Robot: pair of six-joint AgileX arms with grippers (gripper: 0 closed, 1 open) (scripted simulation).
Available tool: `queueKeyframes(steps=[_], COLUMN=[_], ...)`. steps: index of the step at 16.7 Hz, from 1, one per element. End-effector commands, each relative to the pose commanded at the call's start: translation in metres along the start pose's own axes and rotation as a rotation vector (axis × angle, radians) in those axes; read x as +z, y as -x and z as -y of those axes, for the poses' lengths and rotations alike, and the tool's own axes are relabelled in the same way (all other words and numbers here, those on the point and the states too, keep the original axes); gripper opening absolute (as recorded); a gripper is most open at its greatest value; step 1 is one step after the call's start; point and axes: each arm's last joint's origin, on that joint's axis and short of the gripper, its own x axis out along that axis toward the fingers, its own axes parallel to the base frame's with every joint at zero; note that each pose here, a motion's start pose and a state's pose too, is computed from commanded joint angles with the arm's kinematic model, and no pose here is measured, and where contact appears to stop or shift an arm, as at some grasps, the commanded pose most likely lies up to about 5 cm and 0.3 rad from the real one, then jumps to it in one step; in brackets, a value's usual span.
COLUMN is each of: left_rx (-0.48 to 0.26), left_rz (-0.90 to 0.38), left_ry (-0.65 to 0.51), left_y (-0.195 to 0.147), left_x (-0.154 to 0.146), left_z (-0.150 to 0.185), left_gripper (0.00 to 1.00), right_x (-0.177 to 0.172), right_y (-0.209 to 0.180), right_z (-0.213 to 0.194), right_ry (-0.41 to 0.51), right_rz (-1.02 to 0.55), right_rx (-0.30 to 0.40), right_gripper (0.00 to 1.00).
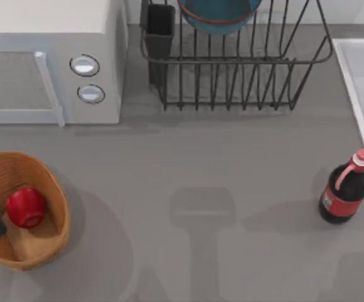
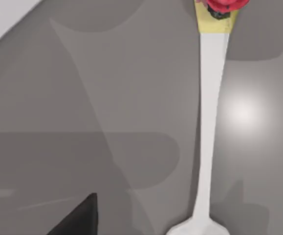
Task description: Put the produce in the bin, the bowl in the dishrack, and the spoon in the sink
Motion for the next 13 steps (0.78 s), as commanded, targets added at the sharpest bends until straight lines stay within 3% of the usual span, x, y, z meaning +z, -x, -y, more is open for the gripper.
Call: queueKeyframes(steps=[7, 13], left_rx=[0.0, 0.0], left_rz=[0.0, 0.0], left_ry=[0.0, 0.0], left_y=[0.0, 0.0], left_x=[0.0, 0.0], left_z=[0.0, 0.0], left_gripper=[1.0, 1.0], right_x=[0.0, 0.006], right_y=[-0.004, -0.062], right_z=[-0.001, -0.001], right_ry=[0.002, -0.002], right_rz=[-0.006, 0.002], right_rx=[-0.002, 0.001], right_gripper=[1.0, 1.0])
